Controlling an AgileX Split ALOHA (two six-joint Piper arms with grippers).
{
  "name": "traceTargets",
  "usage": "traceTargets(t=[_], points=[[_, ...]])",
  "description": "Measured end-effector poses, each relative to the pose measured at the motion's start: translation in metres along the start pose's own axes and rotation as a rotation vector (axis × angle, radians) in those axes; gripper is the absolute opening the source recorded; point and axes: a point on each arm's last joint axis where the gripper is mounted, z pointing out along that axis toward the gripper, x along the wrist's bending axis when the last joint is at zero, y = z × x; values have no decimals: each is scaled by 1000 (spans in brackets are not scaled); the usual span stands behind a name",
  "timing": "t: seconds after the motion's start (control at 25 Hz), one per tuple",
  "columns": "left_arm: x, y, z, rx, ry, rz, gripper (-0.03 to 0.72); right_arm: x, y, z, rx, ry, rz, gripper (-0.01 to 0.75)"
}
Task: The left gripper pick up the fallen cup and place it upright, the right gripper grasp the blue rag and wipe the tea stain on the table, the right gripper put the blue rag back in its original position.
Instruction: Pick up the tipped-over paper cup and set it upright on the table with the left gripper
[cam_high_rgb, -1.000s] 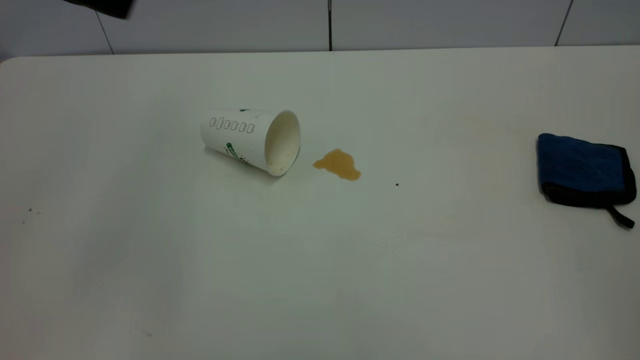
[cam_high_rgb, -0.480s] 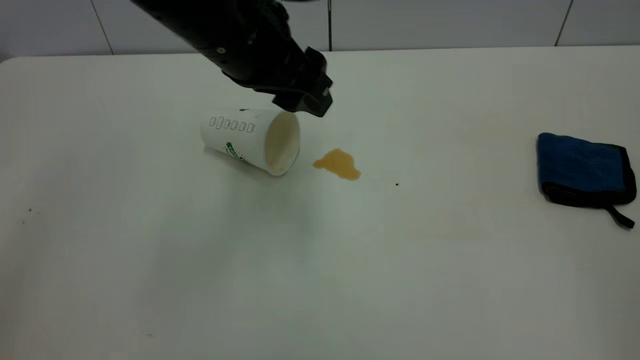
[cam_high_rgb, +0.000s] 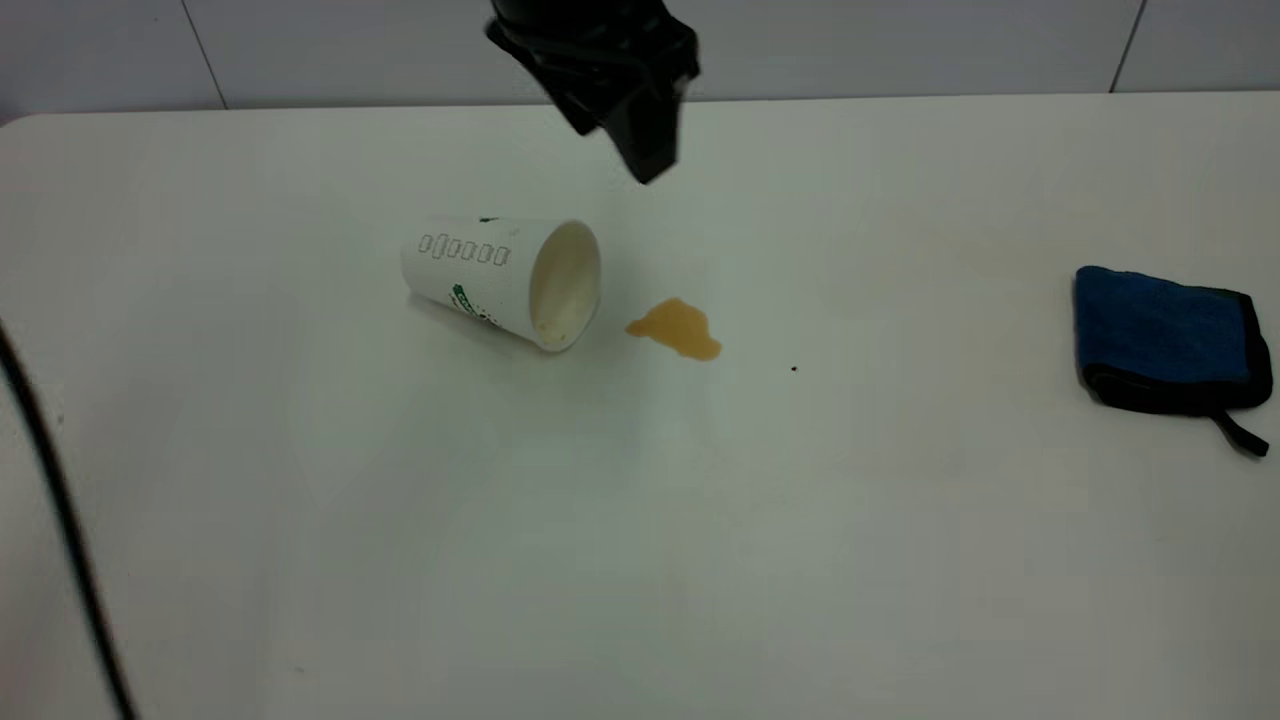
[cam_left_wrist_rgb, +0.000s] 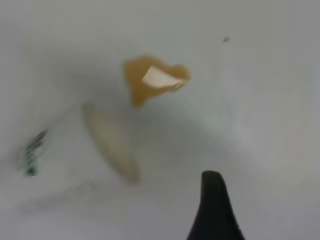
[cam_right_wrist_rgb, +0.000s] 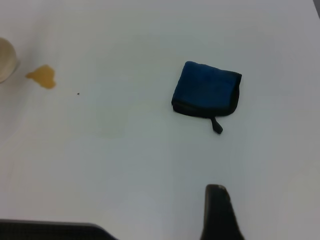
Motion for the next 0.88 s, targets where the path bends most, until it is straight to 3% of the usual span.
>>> traceTargets(t=[0.04,0.16,0.32,0.64,0.88], points=[[11,0,2,38,110,-41,563,0,0,0,0,0,0,518],[25,-4,16,85,299,-157,554,0,0,0,0,0,0,518],[14,-3,46,87,445,-237,551,0,0,0,0,0,0,518],[-30,4,96,51,527,-115,551,0,0,0,0,0,0,518],[-26,1,106,18,643,-195,551,0,0,0,0,0,0,518]])
